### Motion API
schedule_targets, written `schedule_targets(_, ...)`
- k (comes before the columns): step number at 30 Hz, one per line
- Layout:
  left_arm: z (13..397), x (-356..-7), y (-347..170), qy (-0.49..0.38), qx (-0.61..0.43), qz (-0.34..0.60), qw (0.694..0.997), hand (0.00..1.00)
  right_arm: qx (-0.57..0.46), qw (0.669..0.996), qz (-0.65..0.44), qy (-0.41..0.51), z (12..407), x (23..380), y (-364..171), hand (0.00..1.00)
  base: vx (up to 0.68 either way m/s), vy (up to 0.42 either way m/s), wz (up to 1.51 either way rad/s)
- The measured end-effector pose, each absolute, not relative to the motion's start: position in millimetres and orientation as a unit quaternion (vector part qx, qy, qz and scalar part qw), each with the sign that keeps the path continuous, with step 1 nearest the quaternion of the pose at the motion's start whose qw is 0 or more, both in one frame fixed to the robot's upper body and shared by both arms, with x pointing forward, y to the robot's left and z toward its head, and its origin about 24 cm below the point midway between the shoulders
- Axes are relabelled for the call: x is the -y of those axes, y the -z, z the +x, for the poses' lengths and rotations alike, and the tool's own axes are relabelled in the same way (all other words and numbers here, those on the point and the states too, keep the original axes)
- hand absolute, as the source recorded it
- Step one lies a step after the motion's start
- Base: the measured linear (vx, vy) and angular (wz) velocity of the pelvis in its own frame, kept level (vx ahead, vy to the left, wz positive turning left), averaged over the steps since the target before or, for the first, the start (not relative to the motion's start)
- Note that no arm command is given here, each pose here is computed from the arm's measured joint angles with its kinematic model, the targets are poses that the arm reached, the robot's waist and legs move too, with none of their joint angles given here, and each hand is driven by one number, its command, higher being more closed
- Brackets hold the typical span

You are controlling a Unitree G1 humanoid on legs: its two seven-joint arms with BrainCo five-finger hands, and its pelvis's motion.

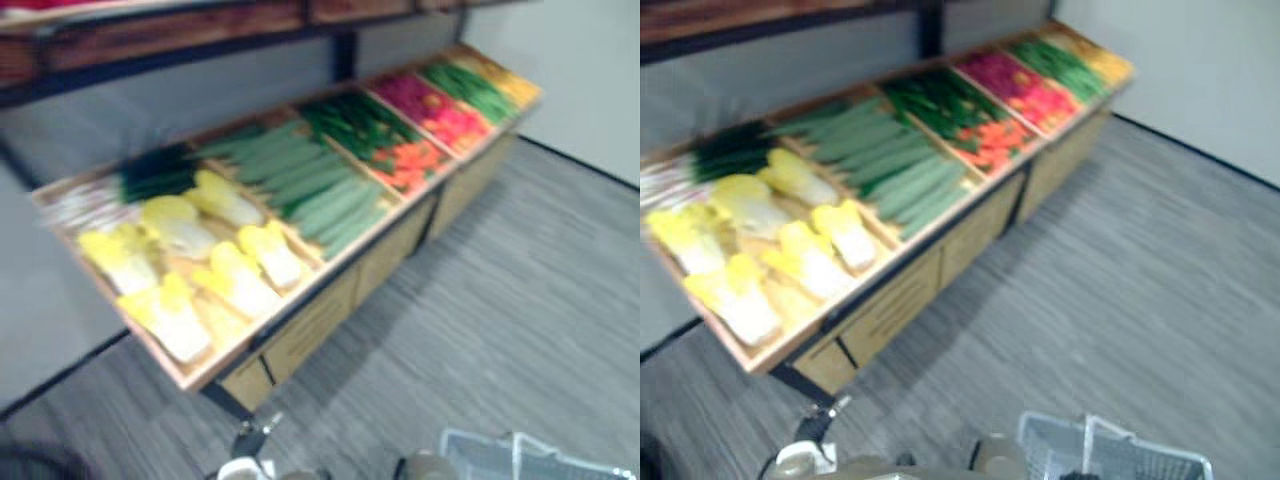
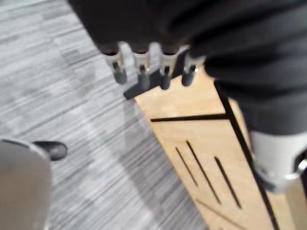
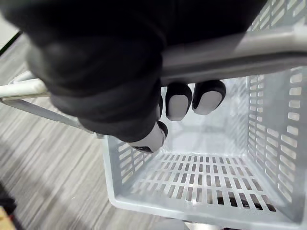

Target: Pick vegetable in the basket

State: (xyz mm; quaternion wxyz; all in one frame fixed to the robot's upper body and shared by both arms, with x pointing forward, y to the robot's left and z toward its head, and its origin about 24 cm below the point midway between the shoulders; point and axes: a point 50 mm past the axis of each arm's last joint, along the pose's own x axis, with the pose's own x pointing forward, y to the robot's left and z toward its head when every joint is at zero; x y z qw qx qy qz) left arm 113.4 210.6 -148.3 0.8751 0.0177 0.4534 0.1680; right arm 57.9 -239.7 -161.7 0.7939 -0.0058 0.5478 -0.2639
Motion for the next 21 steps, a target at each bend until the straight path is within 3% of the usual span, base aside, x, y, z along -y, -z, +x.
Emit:
schedule_targets(6,108.0,-244.3,140.5,-0.226,-0.438,0.029,0.87,0.0,-0.534,0.803,-0.002,0.265,69.4,242.1,159.4,1.0,0.41,-0.555,1.55)
schedule_targets(9,102.0,-239.2,143.3,-0.251,-0.439,-0.006,0.863,0.0,-0.53,0.804,-0.007,0.269,69.9,246.7,157.8,1.0,0.29,-0.523,1.18)
schedule_targets(14,125.2,-245.0,134.1,-0.277,-0.402,-0.032,0.872,0.0,-0.524,0.799,0.002,0.295,64.6,257.4,155.3,1.0,0.21,-0.397,1.22)
schedule_targets(21,200.2,-290.1,78.2,-0.378,-0.261,-0.035,0.887,0.0,-0.523,0.797,0.017,0.303,44.2,244.4,157.8,1.0,0.0,-0.082,0.8)
